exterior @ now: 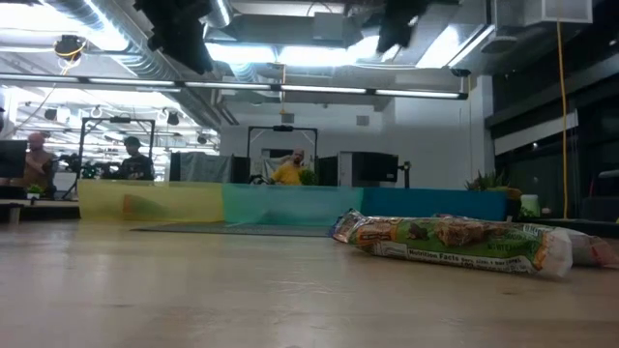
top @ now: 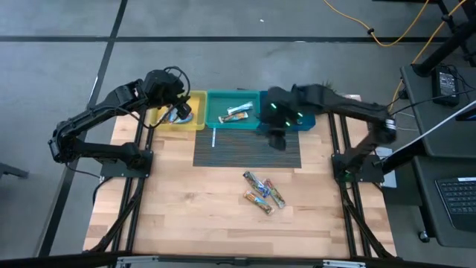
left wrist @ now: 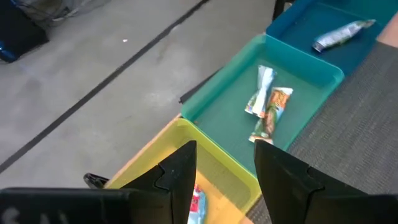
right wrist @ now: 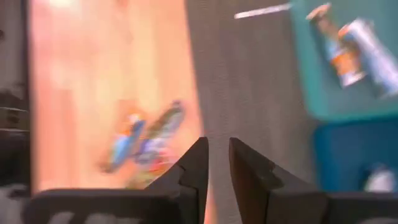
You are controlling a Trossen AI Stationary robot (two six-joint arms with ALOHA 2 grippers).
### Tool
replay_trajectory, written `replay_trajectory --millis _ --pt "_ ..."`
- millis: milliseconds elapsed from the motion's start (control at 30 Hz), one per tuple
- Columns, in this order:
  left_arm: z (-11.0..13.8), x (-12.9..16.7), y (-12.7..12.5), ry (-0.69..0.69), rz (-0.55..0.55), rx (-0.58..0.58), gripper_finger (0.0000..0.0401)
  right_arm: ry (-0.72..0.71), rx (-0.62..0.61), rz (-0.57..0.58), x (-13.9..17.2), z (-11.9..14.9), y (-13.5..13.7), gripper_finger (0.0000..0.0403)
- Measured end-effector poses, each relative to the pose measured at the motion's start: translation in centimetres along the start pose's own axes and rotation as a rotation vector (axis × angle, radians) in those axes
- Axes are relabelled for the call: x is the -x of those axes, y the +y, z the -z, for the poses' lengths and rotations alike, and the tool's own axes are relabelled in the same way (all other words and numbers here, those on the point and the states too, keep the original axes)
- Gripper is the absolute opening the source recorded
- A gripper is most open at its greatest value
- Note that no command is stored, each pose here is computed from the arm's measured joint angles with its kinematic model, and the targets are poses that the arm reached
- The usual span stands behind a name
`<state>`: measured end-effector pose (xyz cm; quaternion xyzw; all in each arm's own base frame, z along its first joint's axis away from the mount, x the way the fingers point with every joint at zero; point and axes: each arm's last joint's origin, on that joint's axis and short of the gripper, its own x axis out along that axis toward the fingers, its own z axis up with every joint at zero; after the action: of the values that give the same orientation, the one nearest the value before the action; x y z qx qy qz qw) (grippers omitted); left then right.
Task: Pick and place Granola Bars by type
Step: Put the red granola bar into the yellow bin
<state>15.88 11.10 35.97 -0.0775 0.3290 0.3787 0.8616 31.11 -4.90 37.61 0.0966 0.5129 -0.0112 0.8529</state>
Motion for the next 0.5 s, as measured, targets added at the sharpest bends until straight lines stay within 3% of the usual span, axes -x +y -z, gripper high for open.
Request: replay_trajectory --millis 233,500 --pt "0.1 0.0 -0.1 0.008 0.033 -0.058 0.0152 -0.013 -0.227 0.073 1.2 4.5 6.4 0.0067" --pt "0.1 0.0 -0.1 0.007 0.053 -0.105 0.0152 0.044 -0.327 0.09 -2.5 6.2 10.3 0.0073"
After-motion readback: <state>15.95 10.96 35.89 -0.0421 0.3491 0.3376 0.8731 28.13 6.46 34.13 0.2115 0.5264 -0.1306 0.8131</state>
